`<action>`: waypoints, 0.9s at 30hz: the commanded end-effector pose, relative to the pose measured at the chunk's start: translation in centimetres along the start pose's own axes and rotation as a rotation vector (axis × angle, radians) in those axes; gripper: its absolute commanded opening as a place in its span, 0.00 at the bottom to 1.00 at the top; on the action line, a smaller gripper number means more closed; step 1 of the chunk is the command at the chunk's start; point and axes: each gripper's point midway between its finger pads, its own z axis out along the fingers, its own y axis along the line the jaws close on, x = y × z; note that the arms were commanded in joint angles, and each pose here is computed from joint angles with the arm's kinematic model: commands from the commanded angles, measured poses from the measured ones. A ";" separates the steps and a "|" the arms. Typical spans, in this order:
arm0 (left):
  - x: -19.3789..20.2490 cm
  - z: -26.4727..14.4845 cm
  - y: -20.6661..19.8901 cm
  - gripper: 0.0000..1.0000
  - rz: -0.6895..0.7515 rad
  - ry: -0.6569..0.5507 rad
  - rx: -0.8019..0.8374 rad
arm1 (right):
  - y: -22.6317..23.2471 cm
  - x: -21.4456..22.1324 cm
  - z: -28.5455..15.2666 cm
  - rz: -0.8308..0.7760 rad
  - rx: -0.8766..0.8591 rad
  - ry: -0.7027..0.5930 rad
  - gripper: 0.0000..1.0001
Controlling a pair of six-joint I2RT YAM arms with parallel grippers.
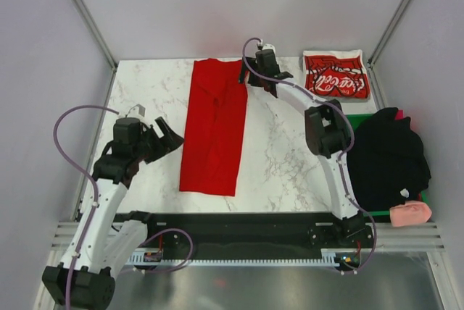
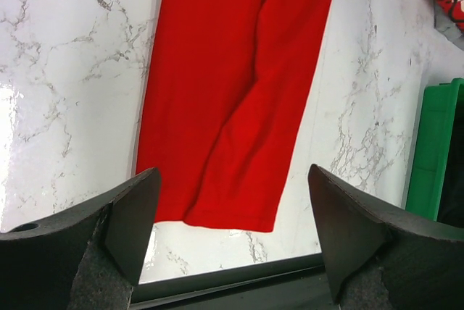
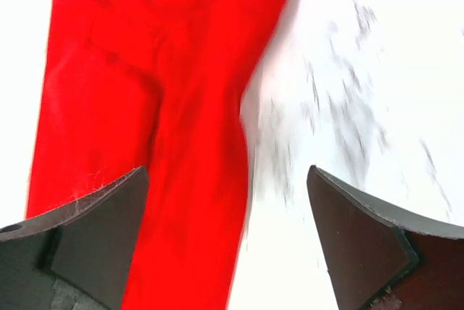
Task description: Fold and stack the t-shirts
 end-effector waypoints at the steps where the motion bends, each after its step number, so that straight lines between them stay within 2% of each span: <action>1: 0.5 -0.2 0.4 0.89 -0.014 -0.001 -0.013 | 2.0 -4.6 -8.4 0.045 -0.047 -0.078 0.98; 3: 1.2 0.3 1.1 0.89 -0.019 0.023 -0.040 | 3.1 -3.3 -12.6 0.129 -0.084 -0.025 0.98; 4: 1.4 0.4 1.3 0.90 -0.031 0.030 -0.043 | 1.7 2.4 -13.4 0.135 -0.051 0.091 0.98; 6: 2.4 1.2 2.0 0.90 -0.047 0.056 -0.061 | 4.5 5.9 -17.6 0.154 -0.127 0.163 0.96; 7: 3.2 1.5 2.4 0.90 -0.059 0.082 -0.069 | 3.2 11.5 -18.9 0.154 -0.098 0.273 0.94; 9: 4.0 2.0 2.8 0.90 -0.072 0.106 -0.071 | 6.1 15.3 -22.7 0.172 -0.172 0.338 0.90; 10: 4.7 2.3 2.9 0.89 -0.092 0.124 -0.068 | 5.3 19.2 -24.1 0.171 -0.149 0.409 0.88; 12: 4.9 2.3 2.8 0.88 -0.106 0.123 -0.052 | 8.0 22.3 -27.3 0.150 -0.219 0.440 0.86; 13: 4.9 2.3 3.0 0.88 -0.128 0.104 -0.061 | 7.6 24.7 -28.4 0.185 -0.198 0.485 0.86; 18: 6.1 2.7 5.4 0.85 -0.199 0.082 -0.161 | 9.9 29.3 -32.8 0.185 -0.221 0.513 0.79; 21: 6.8 3.2 6.5 0.83 -0.243 0.074 -0.212 | 9.7 30.5 -32.8 0.176 -0.194 0.514 0.75; 24: 7.3 3.4 7.1 0.78 -0.249 0.069 -0.234 | 9.6 31.0 -32.4 0.159 -0.179 0.523 0.64; 27: 8.1 3.6 7.7 0.75 -0.249 0.067 -0.265 | 9.8 31.5 -32.2 0.164 -0.178 0.534 0.59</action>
